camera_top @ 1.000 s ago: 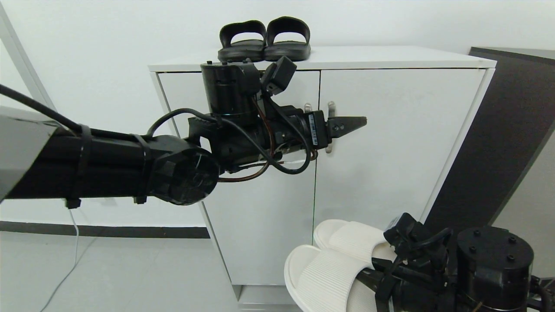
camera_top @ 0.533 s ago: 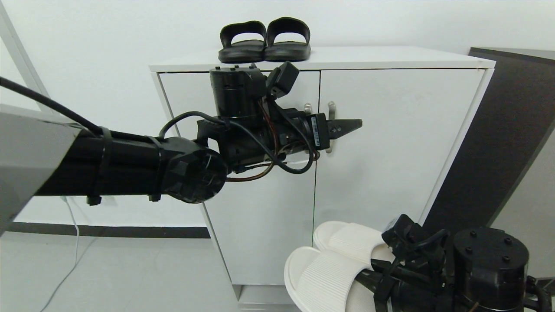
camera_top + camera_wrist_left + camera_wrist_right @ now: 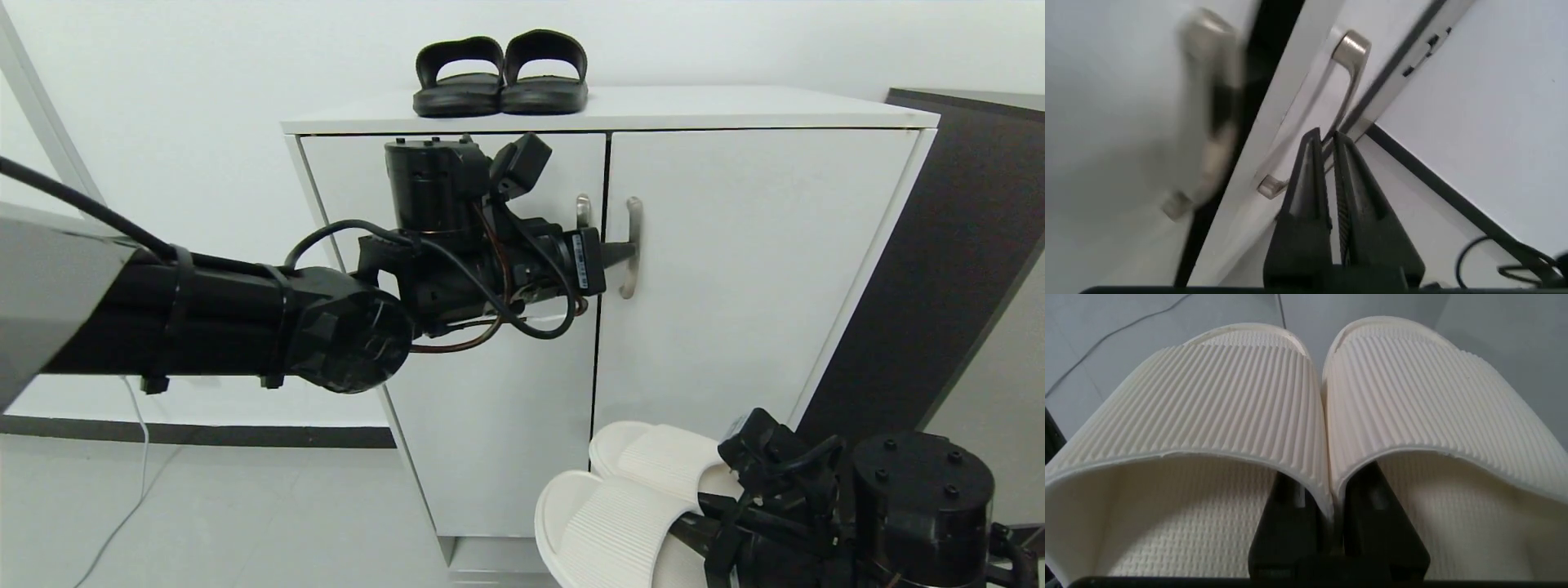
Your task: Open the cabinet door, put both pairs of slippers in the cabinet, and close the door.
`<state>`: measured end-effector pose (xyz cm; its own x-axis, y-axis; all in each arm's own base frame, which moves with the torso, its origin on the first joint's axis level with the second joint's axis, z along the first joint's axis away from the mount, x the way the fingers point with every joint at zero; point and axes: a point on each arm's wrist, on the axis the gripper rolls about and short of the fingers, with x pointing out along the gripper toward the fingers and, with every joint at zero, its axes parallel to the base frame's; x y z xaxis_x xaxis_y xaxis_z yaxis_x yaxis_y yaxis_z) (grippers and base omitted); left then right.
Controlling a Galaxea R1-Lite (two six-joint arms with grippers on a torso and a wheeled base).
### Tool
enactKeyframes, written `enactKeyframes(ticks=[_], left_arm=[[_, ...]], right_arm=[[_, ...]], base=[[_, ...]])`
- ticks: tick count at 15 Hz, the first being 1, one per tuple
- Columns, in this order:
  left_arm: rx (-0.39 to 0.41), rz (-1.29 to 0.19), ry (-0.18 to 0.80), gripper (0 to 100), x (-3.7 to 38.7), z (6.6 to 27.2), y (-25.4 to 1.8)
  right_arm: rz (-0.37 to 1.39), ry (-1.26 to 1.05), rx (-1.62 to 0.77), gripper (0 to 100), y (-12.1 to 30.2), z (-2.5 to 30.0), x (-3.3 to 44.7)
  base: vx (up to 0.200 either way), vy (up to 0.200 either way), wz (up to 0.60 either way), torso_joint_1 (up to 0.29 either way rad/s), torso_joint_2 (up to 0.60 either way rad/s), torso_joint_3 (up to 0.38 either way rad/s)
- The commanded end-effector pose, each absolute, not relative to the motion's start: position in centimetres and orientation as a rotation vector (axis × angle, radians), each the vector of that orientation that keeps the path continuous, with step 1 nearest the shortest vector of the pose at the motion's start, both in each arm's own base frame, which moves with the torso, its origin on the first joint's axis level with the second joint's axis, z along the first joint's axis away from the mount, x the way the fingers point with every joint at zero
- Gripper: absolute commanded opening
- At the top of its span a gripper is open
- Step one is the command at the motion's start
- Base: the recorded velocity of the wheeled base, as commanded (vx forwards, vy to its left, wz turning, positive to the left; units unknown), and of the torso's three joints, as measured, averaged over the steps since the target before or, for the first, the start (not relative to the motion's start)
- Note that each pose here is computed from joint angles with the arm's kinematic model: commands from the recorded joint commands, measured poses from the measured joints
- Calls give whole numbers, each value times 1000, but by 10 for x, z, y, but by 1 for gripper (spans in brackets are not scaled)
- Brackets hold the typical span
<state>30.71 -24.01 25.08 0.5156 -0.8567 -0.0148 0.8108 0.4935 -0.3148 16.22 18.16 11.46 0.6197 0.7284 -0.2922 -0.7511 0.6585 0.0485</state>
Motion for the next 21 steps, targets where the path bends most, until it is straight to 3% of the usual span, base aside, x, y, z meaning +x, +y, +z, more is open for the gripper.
enactKeyframes(ticks=[1, 10, 12, 21], left_arm=[[-287, -1037, 155, 0, 290, 263, -234], [-285, -1076, 165, 0, 235, 271, -208], [-313, -1036, 168, 0, 246, 272, -199], [-338, -971, 170, 0, 314, 258, -220]], right_arm=[[866, 305, -81, 0, 181, 114, 161], [996, 299, -89, 0, 170, 116, 147], [998, 300, -93, 0, 170, 116, 146], [1022, 307, -122, 0, 170, 112, 140]], base=[[0, 0, 0, 0, 0, 0], [0, 0, 0, 0, 0, 0], [0, 0, 0, 0, 0, 0], [0, 0, 0, 0, 0, 0]])
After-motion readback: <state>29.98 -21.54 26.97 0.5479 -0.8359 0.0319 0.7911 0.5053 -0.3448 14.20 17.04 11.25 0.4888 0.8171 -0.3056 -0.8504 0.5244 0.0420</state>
